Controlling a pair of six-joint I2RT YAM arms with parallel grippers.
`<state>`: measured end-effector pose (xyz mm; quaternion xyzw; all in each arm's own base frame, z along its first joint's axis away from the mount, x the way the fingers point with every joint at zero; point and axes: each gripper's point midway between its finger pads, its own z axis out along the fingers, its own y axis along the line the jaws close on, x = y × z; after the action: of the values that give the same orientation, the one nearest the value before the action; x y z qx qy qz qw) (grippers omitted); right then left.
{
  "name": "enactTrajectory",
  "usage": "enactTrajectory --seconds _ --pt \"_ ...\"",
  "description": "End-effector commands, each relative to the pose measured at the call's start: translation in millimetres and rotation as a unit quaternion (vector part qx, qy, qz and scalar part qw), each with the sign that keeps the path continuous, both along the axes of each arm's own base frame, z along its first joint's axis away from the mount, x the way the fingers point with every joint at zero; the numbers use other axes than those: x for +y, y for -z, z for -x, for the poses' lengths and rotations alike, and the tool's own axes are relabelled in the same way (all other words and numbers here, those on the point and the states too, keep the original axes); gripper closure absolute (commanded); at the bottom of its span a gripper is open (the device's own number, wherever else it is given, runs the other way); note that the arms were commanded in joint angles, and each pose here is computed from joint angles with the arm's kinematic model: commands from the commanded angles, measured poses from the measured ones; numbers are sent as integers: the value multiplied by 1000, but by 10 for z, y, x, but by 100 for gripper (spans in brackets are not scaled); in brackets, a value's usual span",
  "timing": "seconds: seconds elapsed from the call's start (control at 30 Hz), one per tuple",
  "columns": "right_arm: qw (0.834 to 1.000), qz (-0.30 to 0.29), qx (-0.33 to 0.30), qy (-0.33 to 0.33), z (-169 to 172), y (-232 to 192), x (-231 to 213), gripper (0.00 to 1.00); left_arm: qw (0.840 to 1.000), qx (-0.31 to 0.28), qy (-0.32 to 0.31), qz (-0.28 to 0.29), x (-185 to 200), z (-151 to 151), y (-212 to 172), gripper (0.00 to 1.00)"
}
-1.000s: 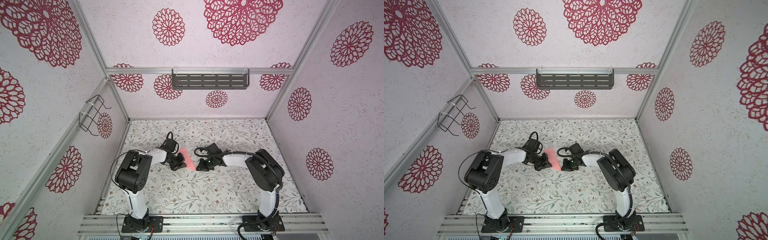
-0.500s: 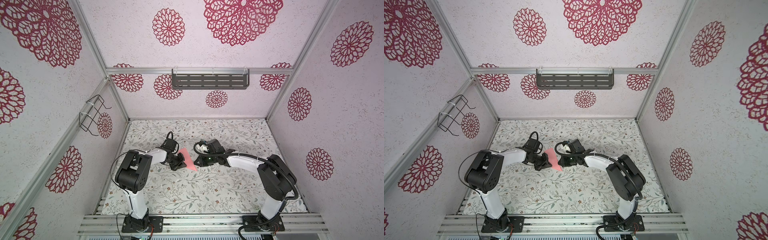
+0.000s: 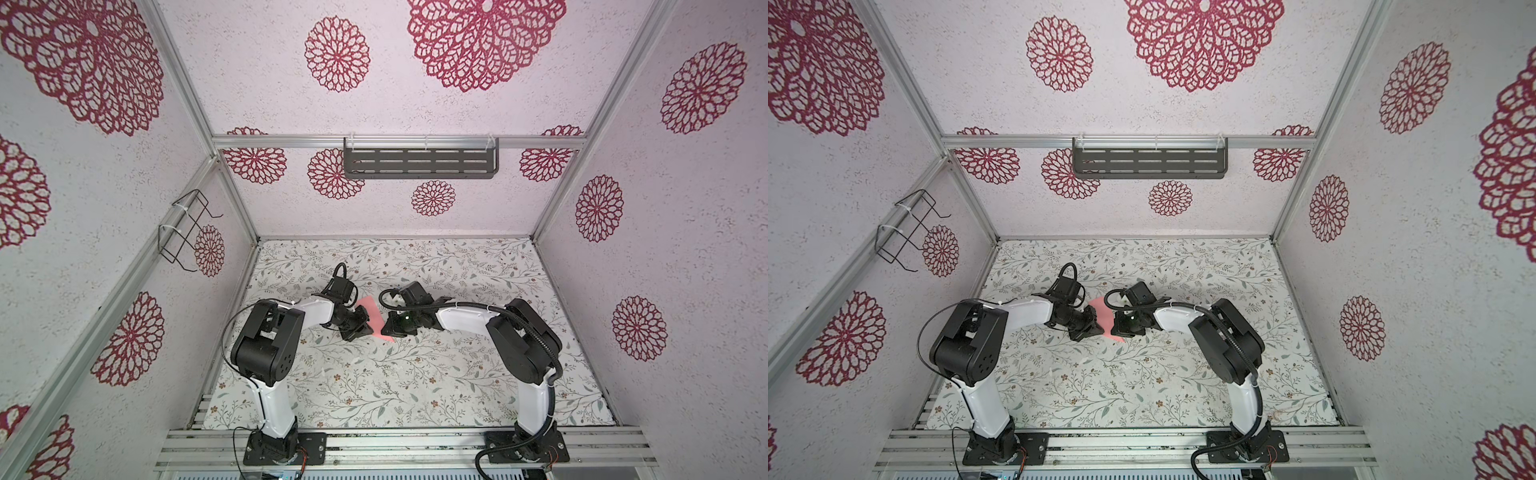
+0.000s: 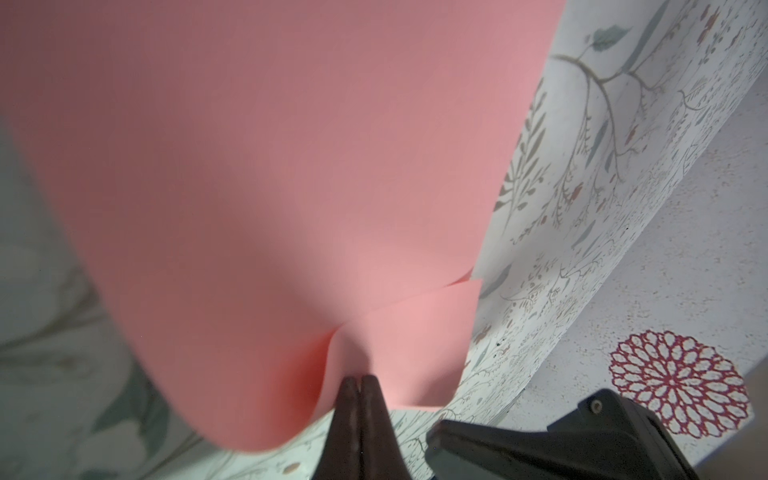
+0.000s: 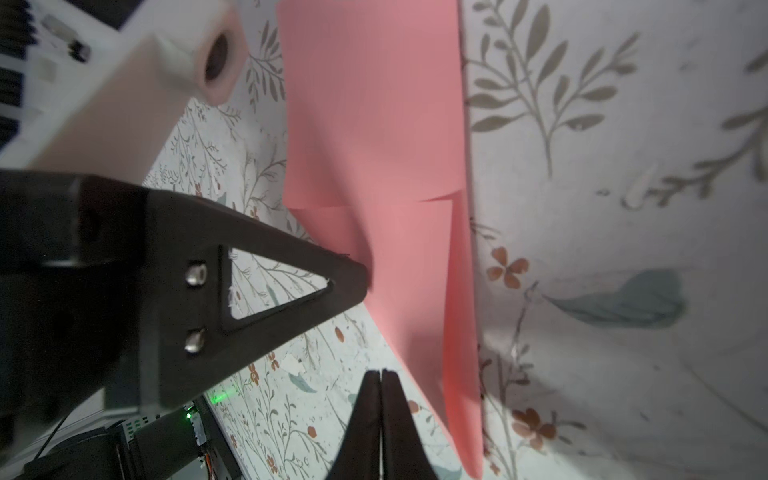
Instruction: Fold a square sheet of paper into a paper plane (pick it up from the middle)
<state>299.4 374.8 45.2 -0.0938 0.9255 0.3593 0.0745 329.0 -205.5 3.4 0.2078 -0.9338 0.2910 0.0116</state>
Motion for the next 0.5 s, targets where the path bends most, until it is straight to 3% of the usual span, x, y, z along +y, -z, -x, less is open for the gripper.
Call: enactTrajectory --seconds 0.0,0.47 --pt "999 10 29 21 -11 23 -36 95 988 85 -9 -130 431 438 644 100" --pt "994 59 78 39 83 295 -244 96 987 88 -8 -138 461 453 656 100"
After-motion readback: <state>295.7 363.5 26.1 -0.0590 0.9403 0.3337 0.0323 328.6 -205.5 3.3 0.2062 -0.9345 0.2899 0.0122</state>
